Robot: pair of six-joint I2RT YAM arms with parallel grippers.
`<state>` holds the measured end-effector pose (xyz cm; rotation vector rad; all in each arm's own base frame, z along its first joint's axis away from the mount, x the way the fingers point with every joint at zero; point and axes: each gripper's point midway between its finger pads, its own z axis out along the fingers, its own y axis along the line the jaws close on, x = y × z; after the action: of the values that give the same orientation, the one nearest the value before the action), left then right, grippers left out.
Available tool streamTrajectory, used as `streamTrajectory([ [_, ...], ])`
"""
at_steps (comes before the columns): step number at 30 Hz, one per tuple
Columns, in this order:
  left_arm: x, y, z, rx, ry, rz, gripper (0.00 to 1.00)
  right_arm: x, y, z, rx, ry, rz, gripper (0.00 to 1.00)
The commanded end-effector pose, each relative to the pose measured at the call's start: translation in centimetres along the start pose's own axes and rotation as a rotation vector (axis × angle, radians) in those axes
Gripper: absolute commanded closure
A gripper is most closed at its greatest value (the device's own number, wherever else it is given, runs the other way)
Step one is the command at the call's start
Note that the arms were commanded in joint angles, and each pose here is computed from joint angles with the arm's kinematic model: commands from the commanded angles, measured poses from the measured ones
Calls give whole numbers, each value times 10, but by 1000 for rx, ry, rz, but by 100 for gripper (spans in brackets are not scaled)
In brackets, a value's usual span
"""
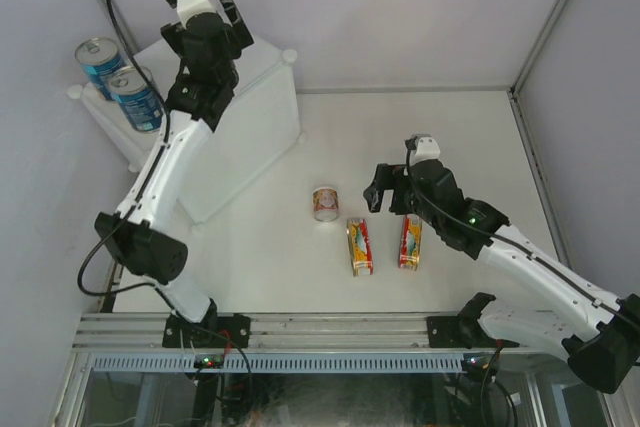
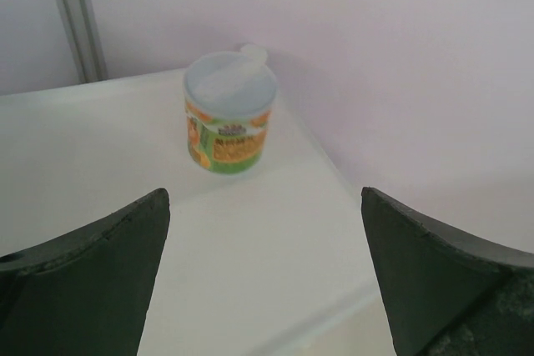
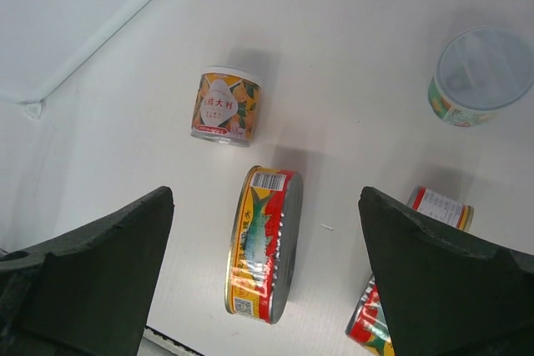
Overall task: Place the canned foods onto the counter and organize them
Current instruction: Place the canned food on the counter, then pick up the canned food from the center of the board.
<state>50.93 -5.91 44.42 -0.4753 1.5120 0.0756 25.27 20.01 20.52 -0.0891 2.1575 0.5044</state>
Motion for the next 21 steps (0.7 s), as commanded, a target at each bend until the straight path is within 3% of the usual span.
streamTrajectory([
  [1,-22,-15,-60,104,-11,24,0,-11,-5,-10,13,-45,27,8],
  [5,2,-40,-116,247,92,94,1,-10,-14,-11,26,-38,49,8],
  [10,60,-57,-170,430,288,60,3,-9,-29,-12,46,-43,96,8],
  [21,199,-58,-236,528,678,98,6,-5,-47,-16,69,-37,139,8],
])
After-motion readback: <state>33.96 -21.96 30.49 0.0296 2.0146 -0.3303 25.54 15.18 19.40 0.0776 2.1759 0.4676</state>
